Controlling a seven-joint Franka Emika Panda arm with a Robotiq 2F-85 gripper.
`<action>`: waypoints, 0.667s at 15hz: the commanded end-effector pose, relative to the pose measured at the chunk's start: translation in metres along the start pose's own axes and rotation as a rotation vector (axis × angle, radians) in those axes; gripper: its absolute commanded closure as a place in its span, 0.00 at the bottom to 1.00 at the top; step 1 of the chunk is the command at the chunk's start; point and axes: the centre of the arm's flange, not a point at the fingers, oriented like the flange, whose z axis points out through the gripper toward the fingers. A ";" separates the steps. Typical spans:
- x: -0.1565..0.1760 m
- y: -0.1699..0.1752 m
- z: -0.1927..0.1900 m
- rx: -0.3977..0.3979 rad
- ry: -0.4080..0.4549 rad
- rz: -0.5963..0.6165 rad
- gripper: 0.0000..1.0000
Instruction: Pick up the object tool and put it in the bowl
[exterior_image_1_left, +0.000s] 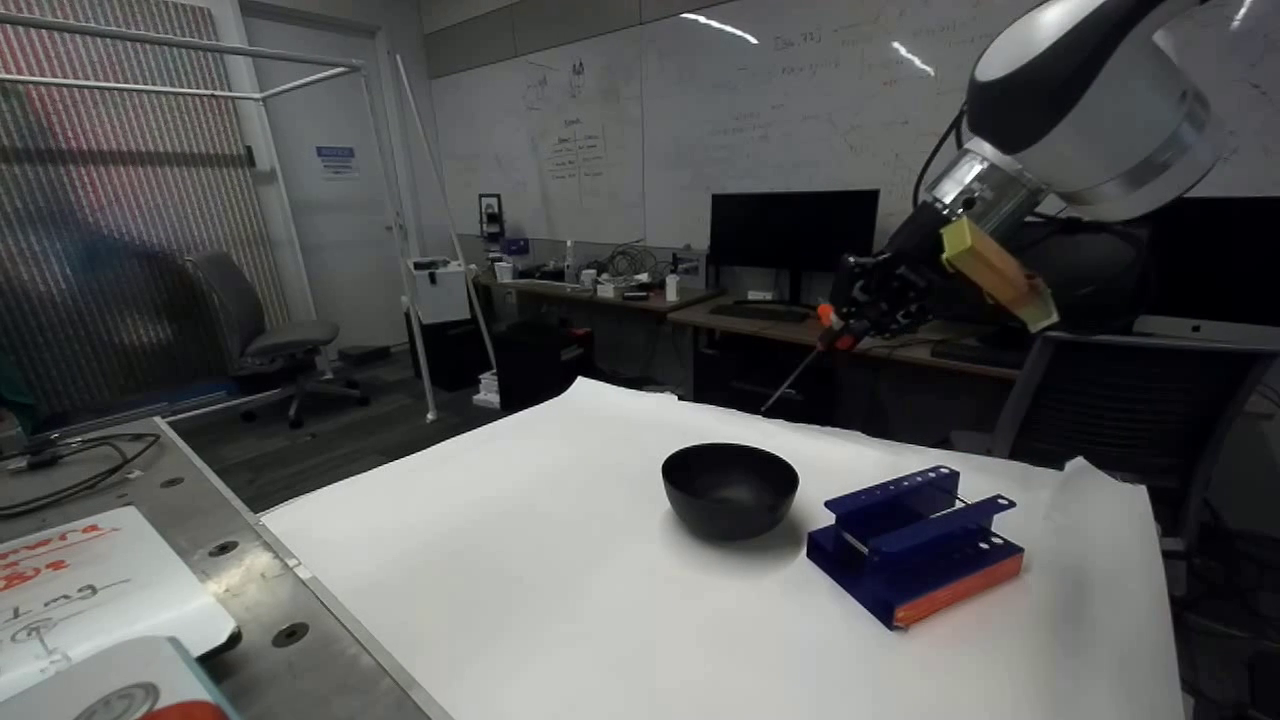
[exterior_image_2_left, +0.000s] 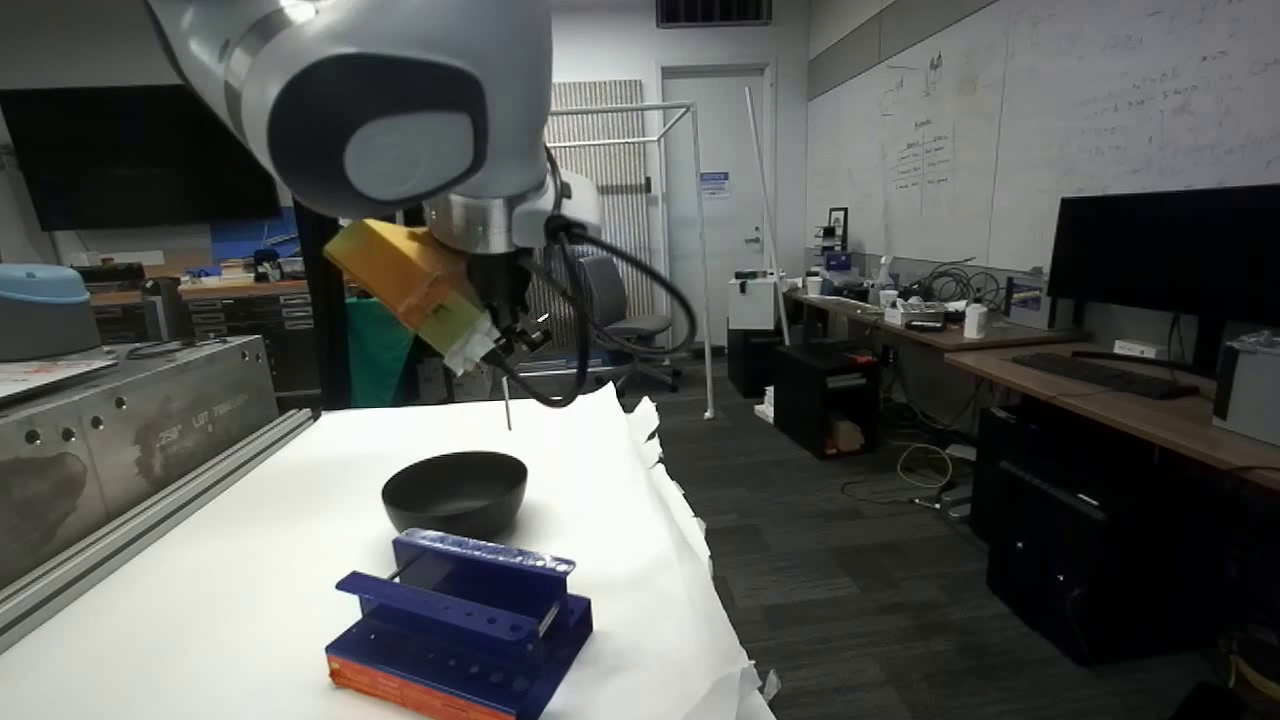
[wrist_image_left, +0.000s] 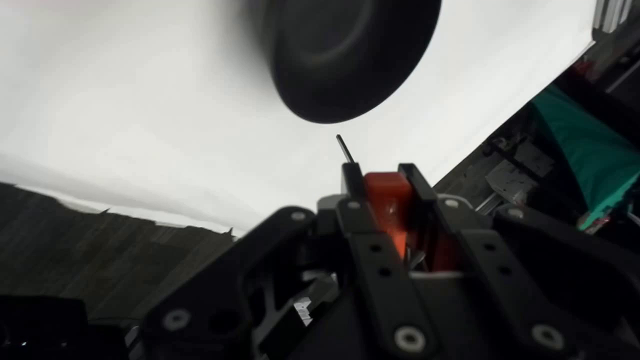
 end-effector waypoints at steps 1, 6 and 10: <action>0.010 -0.015 0.070 0.180 0.038 -0.004 0.95; 0.014 -0.024 0.097 0.267 0.057 0.009 0.95; 0.002 0.019 0.147 0.248 -0.004 0.025 0.95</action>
